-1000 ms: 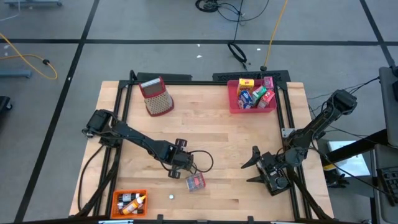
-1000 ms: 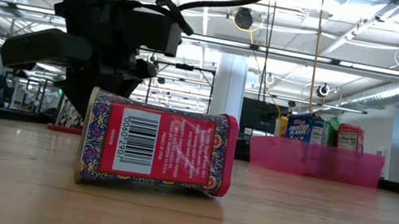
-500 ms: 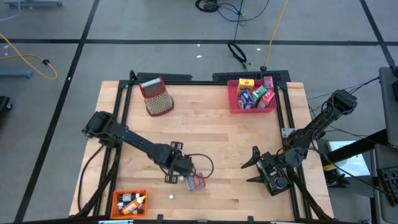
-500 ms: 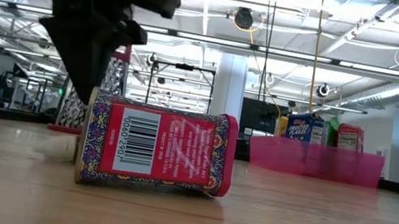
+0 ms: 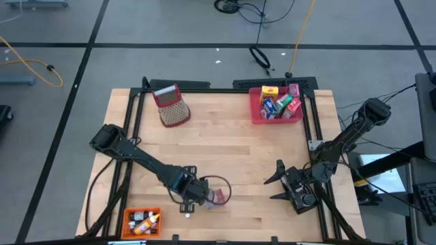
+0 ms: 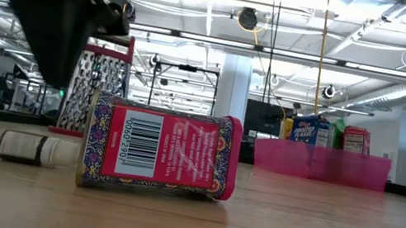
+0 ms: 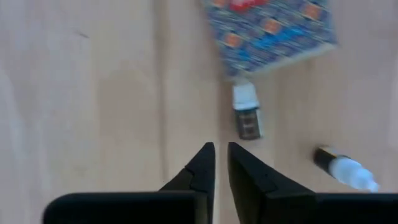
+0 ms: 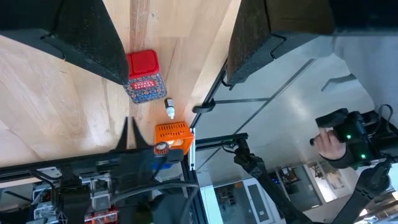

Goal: Pick & Place Kitchen Items
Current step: Put the small black food coloring bottle into the orange bin

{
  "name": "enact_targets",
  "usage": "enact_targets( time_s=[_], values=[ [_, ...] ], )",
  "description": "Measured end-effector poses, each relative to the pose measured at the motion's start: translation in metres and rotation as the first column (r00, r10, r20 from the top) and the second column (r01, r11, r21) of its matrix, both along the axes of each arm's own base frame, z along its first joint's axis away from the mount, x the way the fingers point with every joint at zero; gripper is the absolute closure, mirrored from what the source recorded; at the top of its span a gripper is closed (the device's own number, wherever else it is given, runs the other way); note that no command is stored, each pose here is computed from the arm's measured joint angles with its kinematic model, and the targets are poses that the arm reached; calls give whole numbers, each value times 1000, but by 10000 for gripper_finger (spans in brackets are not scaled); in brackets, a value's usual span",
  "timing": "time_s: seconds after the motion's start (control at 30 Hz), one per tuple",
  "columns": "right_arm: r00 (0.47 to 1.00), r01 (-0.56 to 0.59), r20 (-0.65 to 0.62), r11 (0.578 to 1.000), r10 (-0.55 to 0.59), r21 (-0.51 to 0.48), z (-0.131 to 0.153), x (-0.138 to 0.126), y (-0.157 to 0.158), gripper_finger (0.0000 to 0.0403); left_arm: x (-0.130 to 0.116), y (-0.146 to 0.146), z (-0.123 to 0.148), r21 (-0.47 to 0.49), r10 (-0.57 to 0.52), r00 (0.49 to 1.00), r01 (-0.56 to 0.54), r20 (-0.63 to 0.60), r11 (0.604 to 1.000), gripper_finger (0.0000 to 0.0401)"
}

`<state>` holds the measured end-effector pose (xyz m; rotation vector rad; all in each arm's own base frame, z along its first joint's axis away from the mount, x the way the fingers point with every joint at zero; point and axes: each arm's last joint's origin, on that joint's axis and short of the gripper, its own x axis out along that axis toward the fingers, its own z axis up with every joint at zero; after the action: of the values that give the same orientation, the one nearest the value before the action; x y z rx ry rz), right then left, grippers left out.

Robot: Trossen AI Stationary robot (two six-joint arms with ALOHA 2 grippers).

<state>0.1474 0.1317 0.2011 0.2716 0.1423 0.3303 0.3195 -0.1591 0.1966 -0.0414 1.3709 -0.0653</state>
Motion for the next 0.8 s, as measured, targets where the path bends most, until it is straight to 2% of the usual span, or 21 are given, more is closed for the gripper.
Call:
enact_targets(
  time_s=[0.33,0.43,0.63,0.8],
  values=[
    [1000,0,0,1000,0,0,0,0,0,140,3,-28,3,-105,43,991,-30,126,994,246],
    [1000,0,0,1000,0,0,0,0,0,140,1,-32,3,-98,37,991,-24,129,995,219],
    [1000,0,0,1000,0,0,0,0,0,140,1,-31,1,-91,96,985,-84,140,992,195],
    [1000,0,1,1000,0,1,0,0,0,140,1,-31,-15,-73,121,987,-114,106,991,194]
  ],
)
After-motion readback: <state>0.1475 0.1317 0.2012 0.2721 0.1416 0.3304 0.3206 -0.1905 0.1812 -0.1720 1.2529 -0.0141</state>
